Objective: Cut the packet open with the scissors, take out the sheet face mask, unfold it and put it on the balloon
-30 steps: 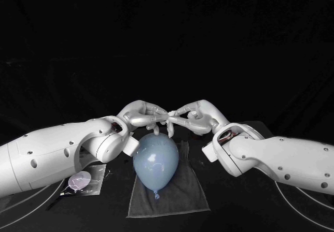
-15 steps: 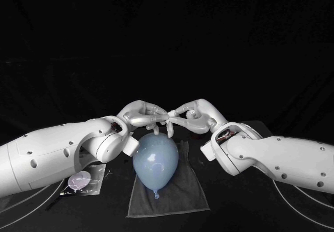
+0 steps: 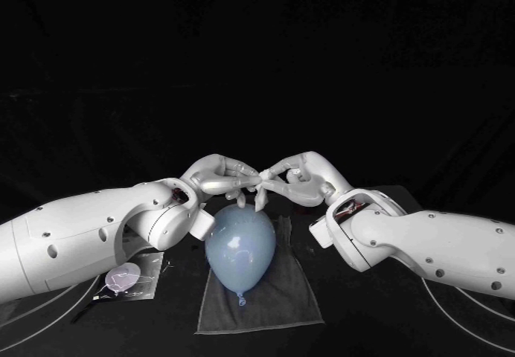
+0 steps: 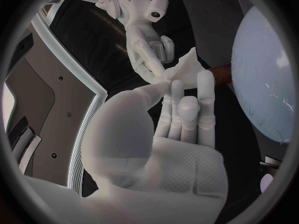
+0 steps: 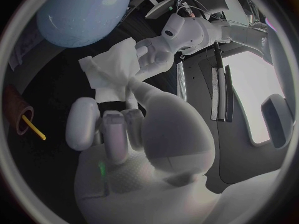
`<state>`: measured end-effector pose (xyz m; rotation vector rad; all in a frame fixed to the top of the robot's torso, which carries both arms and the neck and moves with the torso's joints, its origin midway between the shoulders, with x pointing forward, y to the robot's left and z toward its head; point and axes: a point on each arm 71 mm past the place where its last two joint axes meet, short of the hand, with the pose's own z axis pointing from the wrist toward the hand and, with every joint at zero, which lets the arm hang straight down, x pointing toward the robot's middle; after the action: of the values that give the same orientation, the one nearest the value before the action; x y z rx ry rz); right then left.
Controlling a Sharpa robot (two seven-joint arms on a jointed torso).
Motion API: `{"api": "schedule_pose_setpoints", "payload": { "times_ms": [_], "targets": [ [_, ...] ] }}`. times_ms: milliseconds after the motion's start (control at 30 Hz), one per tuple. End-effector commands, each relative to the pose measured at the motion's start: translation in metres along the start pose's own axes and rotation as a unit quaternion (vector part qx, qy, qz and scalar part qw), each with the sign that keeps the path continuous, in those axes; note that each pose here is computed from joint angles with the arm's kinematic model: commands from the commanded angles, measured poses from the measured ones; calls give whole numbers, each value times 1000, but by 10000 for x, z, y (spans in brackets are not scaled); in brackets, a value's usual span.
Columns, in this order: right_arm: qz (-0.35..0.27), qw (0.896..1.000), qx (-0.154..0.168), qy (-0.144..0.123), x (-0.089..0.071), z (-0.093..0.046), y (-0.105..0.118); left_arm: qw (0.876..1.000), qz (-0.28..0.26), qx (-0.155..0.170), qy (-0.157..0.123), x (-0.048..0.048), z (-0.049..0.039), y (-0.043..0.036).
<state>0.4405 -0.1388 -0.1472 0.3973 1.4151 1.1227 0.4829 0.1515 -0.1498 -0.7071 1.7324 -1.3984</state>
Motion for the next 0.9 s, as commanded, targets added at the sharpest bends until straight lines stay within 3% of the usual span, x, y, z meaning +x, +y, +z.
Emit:
{"api": "schedule_pose_setpoints", "payload": {
  "times_ms": [33, 900],
  "targets": [
    [6, 1000, -20, -10, -21, -8, 28, 1000, -3, 3, 6, 13, 1, -11],
    [6, 1000, 16, -4, -89, -21, -87, 1000, -6, 4, -1, -38, -24, 3]
  ]
}}
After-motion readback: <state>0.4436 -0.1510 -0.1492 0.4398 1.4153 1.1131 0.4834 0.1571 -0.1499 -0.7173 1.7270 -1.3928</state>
